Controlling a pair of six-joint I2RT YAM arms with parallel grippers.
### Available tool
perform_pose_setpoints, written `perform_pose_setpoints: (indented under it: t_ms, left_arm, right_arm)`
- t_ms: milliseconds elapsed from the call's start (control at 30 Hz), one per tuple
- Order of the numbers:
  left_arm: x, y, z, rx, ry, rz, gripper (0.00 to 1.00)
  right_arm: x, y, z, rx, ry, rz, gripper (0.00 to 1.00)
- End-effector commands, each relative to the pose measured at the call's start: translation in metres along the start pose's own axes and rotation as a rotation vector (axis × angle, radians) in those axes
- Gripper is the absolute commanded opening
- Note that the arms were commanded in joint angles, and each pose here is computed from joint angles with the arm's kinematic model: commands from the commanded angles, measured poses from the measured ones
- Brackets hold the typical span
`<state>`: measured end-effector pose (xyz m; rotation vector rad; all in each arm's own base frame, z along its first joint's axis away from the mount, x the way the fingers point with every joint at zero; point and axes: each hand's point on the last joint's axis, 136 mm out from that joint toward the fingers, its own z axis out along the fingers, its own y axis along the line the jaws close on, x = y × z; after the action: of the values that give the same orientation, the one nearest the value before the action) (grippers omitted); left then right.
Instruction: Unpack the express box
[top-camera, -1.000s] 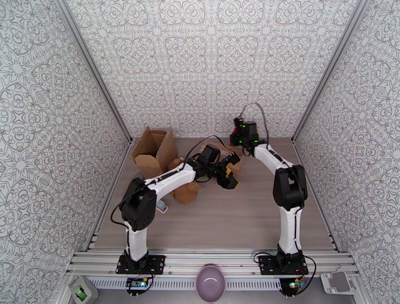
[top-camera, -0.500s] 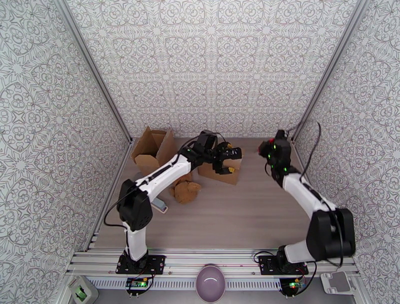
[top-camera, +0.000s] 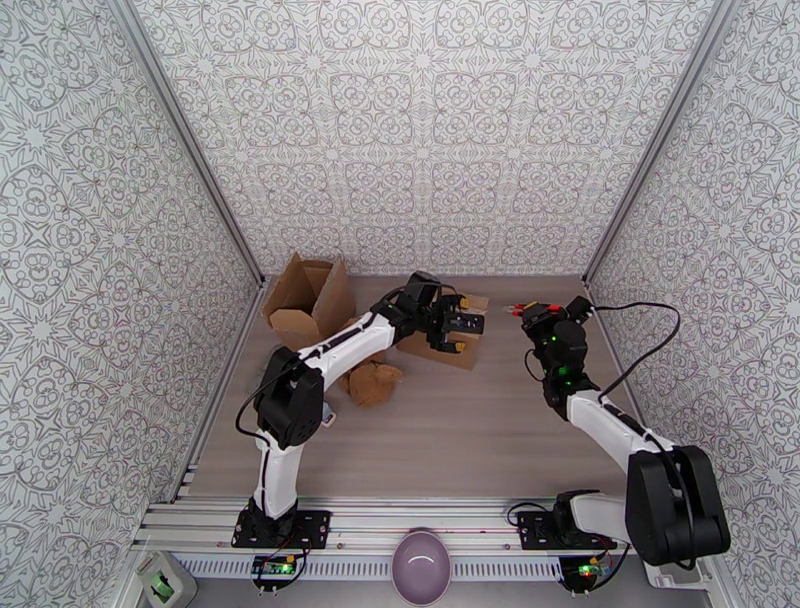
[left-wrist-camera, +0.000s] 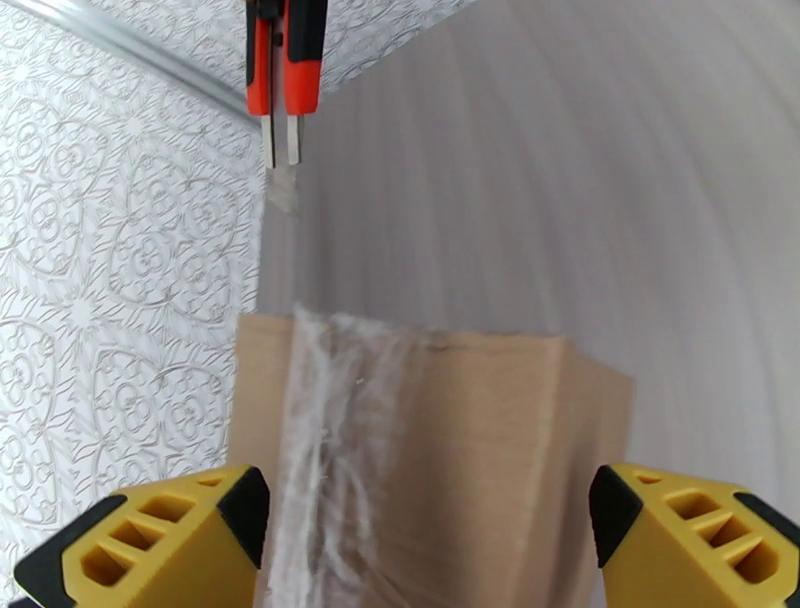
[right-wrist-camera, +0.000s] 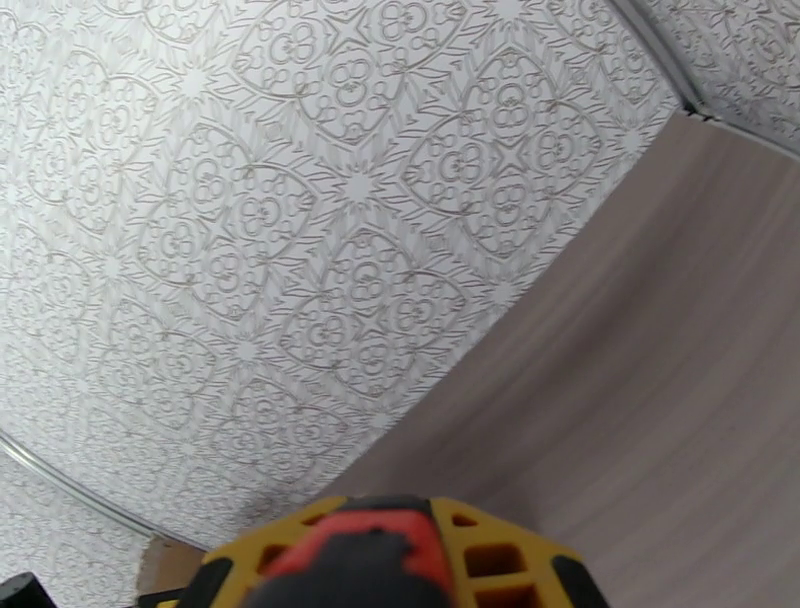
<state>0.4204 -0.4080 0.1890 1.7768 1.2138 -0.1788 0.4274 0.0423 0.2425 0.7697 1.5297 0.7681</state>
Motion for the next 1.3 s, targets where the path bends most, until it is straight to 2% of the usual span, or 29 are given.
perform_pose_setpoints:
  t_ms: [0, 300, 767, 1267]
  left_arm:
    - [0.007, 0.011, 0.011, -0.077, 0.02, 0.017, 0.9]
    - [0.01, 0.014, 0.012, -0.087, 0.016, -0.015, 0.9]
    - [0.011, 0.004, 0.015, -0.044, -0.003, -0.036, 0.86]
    - [0.014, 0.001, 0.016, -0.038, -0.005, -0.046, 0.84]
  right_arm:
    - [0.009, 0.018, 0.007, -0.084, 0.022, 0.06, 0.0]
    - [0.03, 0.021, 0.018, -0.111, 0.065, 0.094, 0.0]
    - [0.017, 0.027, 0.011, -0.102, 0.012, 0.062, 0.0]
    - [0.019, 0.032, 0.018, -0.114, 0.023, 0.055, 0.0]
